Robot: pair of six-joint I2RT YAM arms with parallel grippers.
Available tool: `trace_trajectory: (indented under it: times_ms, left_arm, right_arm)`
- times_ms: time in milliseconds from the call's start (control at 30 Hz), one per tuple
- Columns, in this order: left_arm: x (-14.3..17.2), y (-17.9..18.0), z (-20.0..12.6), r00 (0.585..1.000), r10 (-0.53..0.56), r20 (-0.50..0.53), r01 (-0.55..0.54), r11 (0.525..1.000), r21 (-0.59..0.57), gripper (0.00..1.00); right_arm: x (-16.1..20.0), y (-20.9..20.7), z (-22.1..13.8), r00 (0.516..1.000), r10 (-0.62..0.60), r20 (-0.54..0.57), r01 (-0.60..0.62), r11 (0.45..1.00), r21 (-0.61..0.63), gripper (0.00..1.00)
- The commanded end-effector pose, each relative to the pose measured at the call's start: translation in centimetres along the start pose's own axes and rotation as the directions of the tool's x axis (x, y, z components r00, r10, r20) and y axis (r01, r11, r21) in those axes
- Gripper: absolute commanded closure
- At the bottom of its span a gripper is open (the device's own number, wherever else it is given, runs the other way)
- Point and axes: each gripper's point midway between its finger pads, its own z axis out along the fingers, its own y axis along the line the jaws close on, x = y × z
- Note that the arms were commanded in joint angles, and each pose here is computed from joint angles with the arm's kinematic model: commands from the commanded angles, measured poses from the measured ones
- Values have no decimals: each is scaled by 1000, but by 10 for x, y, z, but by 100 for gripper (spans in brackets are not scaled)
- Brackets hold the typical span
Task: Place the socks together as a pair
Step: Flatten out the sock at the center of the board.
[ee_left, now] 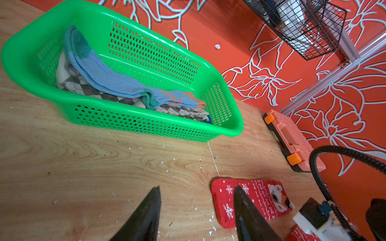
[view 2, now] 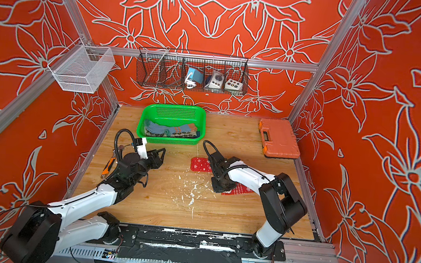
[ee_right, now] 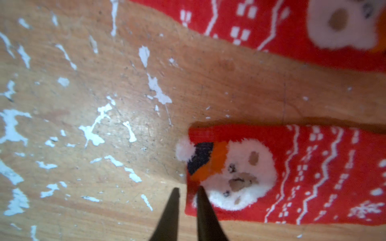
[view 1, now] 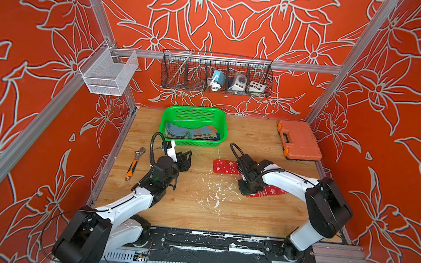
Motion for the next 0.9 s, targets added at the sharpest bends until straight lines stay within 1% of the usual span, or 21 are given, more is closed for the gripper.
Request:
trace_trajectory:
  times_ms: [0, 100, 133, 200, 267, 300, 367, 500, 633, 767, 867]
  left_arm:
    - [-2, 6, -2, 1000, 0, 15, 0, 1000, -18, 45]
    - [-2, 6, -2, 1000, 2, 14, -2, 1000, -20, 45]
    - [-2, 7, -2, 1000, 1, 13, -1, 1000, -23, 45]
    - [-1, 7, -1, 1000, 3, 11, -3, 1000, -22, 45]
    - [-1, 8, -1, 1000, 4, 11, -3, 1000, -24, 46]
    - [0, 8, -1, 1000, 4, 9, -3, 1000, -25, 46]
    - [-1, 9, -1, 1000, 5, 10, -5, 1000, -27, 46]
    - [-2, 10, -2, 1000, 3, 17, -2, 999, -33, 46]
    - [-4, 14, -4, 1000, -1, 26, 2, 999, -48, 46]
    - [-8, 20, -8, 999, -8, 48, 11, 998, -66, 46]
    - [-12, 27, -14, 997, -26, 76, 32, 997, -74, 46]
  right_arm:
    - [-3, -3, 2, 1000, -8, -6, 8, 999, 37, 70]
    - [-1, -3, 7, 1000, -17, -18, 17, 999, 44, 71]
    - [0, -4, 9, 1000, -18, -24, 19, 999, 48, 73]
    - [2, -5, 13, 999, -19, -32, 21, 998, 56, 83]
    - [3, -4, 14, 999, -22, -37, 24, 998, 51, 96]
    - [3, -3, 12, 999, -24, -37, 26, 999, 45, 100]
    - [0, 5, 3, 999, -36, -23, 37, 999, 18, 100]
    - [-17, 33, -35, 994, -109, 31, 111, 992, -55, 100]
    - [-44, 73, -90, 970, -210, 120, 226, 963, -149, 100]
    - [-58, 119, -143, 930, -311, 198, 355, 899, -255, 100]
    - [-48, 146, -162, 893, -401, 203, 448, 838, -313, 100]
